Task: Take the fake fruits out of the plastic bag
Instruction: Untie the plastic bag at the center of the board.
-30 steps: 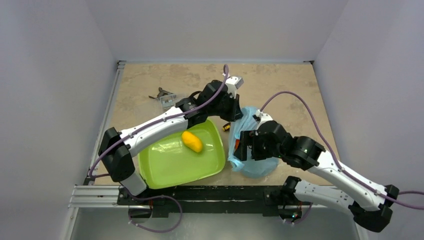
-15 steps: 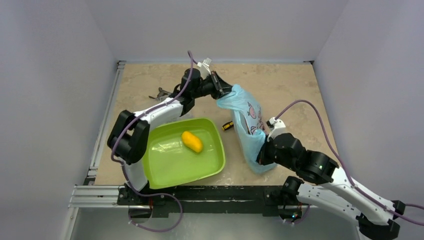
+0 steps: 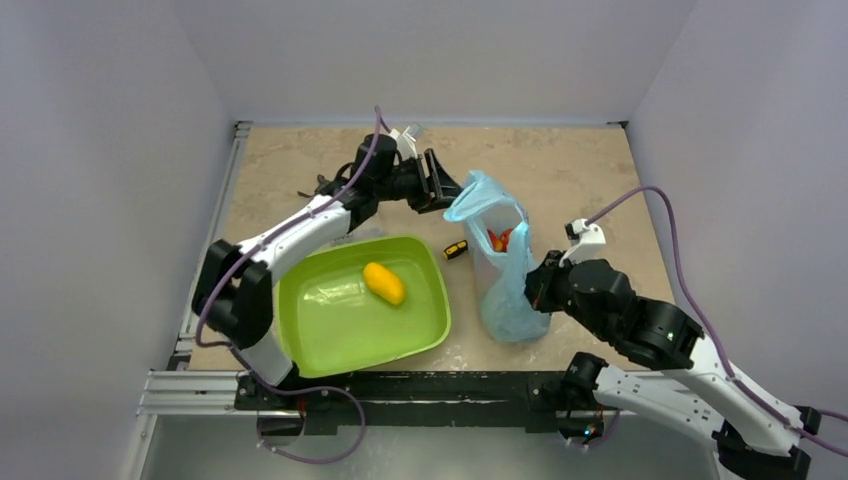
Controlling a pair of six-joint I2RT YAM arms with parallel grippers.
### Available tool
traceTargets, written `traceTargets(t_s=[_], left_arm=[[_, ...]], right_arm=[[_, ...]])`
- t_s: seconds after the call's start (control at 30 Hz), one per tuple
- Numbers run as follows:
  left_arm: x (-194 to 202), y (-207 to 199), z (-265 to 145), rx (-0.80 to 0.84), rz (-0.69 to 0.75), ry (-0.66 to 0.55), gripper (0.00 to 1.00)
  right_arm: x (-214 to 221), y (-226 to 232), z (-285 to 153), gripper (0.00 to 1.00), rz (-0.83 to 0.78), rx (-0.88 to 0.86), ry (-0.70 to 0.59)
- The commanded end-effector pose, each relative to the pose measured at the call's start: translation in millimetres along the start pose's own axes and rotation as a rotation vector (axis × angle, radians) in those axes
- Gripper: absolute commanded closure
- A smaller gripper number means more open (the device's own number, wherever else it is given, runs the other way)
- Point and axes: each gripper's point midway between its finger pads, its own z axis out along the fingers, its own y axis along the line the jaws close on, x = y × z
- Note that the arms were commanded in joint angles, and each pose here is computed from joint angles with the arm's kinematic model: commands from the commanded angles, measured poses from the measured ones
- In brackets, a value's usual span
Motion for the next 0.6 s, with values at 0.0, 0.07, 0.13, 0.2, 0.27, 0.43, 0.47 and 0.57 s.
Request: traceTargets(t_s=[0.0, 0.07, 0.13, 0.2, 0.27, 0.43, 0.47, 0.57], left_arm=[[21, -13, -71, -0.155, 0.290, 0.004, 0.36], [27, -7, -97, -0.219, 0.345, -0.023, 0.27], [33, -1, -121, -0.281, 0.383, -0.041, 0.25], [40, 2, -143, -0.313, 0.412, -0.057, 0.23], [52, -8, -155, -0.274, 0.487, -0.057, 0.23], [52, -34, -149, -0.216, 0.607, -0.146, 0.25], [46, -37, -145, -0.220, 0.607, -0.170, 0.24], [33, -43, -125, -0.209, 0.595, -0.195, 0.22]], right_arm=[[-1, 14, 8, 1.00, -0.077, -0.023, 0.041], [5, 21, 12, 0.96, -0.095, -0.052, 0.066], [8, 28, 14, 0.83, -0.103, -0.092, 0.081], [10, 34, 12, 0.69, -0.109, -0.131, 0.087], [8, 35, 10, 0.52, -0.104, -0.136, 0.084], [-13, 37, -3, 0.25, -0.103, -0.116, 0.057], [-18, 38, -6, 0.22, -0.127, -0.113, 0.053], [-38, 43, -15, 0.15, -0.218, -0.124, 0.022]])
